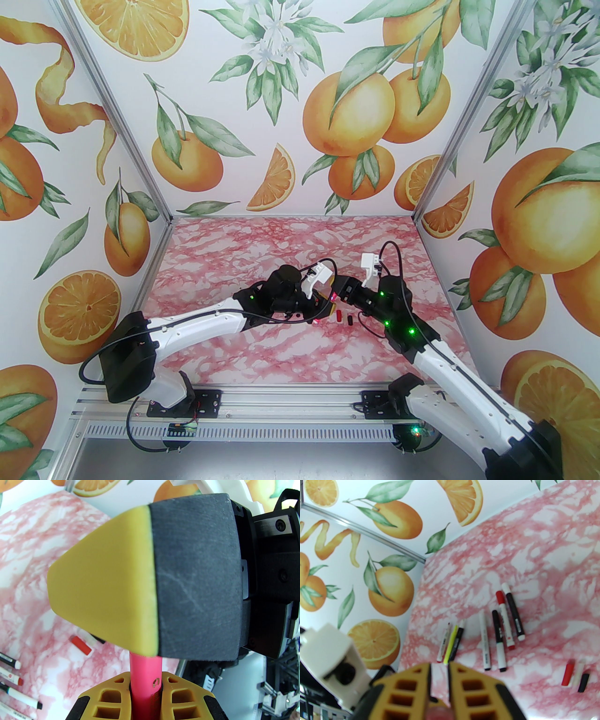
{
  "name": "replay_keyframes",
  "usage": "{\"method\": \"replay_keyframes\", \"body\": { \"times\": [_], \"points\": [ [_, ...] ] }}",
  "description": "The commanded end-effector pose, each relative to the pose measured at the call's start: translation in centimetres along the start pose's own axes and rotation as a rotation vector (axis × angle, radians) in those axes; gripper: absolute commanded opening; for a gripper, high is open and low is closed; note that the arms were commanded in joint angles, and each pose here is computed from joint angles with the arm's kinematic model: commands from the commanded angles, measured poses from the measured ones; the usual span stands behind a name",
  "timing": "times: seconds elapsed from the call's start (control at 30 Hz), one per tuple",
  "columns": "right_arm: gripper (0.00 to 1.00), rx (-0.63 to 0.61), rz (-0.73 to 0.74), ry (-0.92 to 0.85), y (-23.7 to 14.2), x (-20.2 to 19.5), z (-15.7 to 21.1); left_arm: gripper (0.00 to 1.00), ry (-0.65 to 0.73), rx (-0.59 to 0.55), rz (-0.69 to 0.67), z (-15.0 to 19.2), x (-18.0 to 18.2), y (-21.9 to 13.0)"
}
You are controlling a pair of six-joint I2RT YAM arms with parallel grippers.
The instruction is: Open the pen caps
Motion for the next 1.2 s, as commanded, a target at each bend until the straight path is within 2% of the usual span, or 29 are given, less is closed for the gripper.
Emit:
{"method": "replay_keyframes", "body": {
  "times": [0.0,0.27,1.17],
  "points": [
    [0.12,-0.248,0.048,-0.055,-0.6,0.9,-4.8,0.0,-0.046,0.164,0.026,3.2,-0.2,-0.2],
    [0.12,-0.249,0.042,-0.105,-0.2,1.7,-5.5,0.0,-0.081,0.111,0.104,3.0,-0.6,-1.1],
    [0.12,-0.338,0.048,-0.096,-0.6,2.3,-8.5,0.01,-0.104,0.158,0.115,5.2,-0.3,-2.4]
  ]
}}
Point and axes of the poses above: each hand's point on the last joint's axis, 136 mm out from that joint toward the fingers, its own y axis out along the fingers, its own x axis along the line the jaws close on, z = x × y, the point moved 6 cm from there along -y, back along the fingers, and after that the axes turned 7 degrees about y, right-handed, at the moved point
